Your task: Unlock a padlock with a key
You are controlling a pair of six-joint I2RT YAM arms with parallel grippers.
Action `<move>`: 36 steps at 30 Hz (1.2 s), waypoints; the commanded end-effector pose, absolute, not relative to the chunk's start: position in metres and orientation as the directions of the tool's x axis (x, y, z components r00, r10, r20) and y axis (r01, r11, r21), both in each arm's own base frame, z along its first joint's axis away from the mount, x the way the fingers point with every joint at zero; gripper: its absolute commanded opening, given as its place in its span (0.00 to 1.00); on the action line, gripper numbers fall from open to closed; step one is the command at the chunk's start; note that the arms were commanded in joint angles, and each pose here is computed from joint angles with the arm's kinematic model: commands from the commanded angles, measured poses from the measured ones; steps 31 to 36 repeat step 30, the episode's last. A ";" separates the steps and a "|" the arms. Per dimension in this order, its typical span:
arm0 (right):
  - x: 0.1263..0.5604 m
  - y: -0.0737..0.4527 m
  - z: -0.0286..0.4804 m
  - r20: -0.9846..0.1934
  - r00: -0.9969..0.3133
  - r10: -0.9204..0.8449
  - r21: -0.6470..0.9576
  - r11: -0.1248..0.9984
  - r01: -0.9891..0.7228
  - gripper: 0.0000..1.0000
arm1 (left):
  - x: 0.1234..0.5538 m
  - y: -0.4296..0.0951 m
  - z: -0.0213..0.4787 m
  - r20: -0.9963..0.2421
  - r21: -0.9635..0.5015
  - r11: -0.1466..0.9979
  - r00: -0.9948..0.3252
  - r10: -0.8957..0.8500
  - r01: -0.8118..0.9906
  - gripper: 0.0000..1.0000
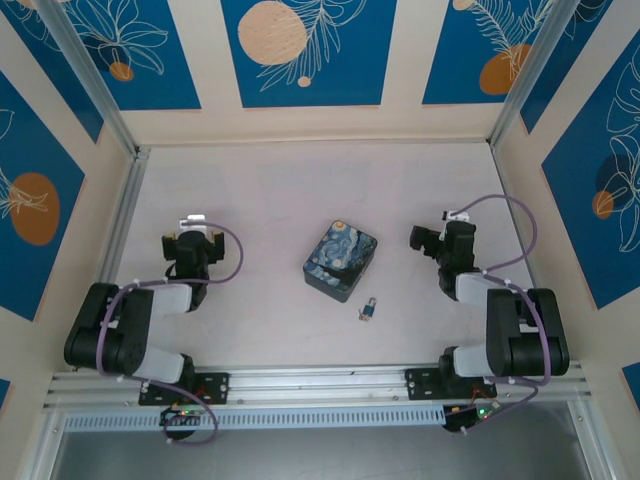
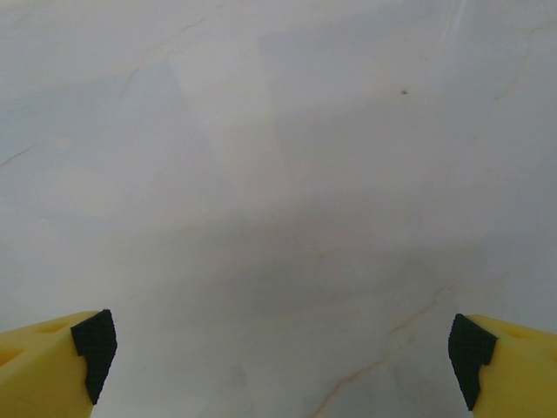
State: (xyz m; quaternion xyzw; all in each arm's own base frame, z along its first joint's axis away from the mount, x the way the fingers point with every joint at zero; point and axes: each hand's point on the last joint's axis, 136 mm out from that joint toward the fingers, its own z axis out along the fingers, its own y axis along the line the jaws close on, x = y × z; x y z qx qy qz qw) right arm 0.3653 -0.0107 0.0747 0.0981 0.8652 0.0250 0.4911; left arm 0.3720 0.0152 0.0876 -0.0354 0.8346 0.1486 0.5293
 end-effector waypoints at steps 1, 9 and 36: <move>0.382 0.014 0.107 -0.948 -0.297 0.110 0.129 0.991 -0.046 0.99 | 0.389 -0.004 0.098 -0.931 0.143 0.984 -0.353 0.096 -0.107 1.00; 0.397 0.030 0.094 -0.919 -0.386 0.084 0.152 0.977 -0.148 1.00 | 0.394 -0.002 0.088 -0.926 0.100 0.992 -0.372 0.066 -0.073 1.00; 0.396 0.030 0.094 -0.923 -0.380 0.066 0.125 0.983 -0.132 0.99 | 0.392 -0.002 0.090 -0.931 0.099 0.992 -0.360 0.067 -0.072 1.00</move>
